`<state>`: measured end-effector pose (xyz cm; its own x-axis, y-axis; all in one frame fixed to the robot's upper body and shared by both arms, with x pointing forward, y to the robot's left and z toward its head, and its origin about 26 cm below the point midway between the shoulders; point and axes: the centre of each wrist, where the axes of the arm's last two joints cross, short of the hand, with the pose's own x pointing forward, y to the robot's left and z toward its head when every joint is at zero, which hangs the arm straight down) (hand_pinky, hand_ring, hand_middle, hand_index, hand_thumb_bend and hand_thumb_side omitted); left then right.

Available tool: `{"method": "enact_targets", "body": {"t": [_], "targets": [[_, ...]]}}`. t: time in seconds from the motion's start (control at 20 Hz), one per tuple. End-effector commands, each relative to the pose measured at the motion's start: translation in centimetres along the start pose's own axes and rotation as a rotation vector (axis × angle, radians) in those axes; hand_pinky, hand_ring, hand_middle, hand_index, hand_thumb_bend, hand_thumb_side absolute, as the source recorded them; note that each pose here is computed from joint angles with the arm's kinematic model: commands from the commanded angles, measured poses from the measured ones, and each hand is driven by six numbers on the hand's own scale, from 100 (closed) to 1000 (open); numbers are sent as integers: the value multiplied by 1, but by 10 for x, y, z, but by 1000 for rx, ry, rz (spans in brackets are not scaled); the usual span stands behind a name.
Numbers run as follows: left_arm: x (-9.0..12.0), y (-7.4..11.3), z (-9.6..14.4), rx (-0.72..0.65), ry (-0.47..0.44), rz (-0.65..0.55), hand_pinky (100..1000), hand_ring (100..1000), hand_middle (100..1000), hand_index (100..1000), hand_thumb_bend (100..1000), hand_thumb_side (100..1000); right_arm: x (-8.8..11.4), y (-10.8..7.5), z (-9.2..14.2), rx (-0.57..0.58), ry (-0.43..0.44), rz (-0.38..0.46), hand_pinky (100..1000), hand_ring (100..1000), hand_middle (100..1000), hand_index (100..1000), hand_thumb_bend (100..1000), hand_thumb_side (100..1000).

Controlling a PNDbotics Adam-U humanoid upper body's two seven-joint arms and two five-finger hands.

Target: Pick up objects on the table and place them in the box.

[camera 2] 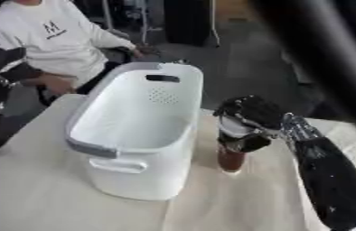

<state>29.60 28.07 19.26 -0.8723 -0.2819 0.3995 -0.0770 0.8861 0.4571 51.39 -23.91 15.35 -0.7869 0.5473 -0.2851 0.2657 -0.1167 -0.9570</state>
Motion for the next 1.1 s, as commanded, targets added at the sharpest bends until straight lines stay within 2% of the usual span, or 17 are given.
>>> {"method": "enact_targets", "body": {"t": [0.05,1.1], "targets": [[5,3,-7,-8,-31,-7,1000,778,927,1000,453,1000,2,4,-1,-5,-60,-15,100,100,100,155,109,376],[5,3,-6,-10,-28,-7,1000,778,927,1000,451,1000,-15,-32,-6,-33,-37,8,100,100,100,155,154,363]]}}
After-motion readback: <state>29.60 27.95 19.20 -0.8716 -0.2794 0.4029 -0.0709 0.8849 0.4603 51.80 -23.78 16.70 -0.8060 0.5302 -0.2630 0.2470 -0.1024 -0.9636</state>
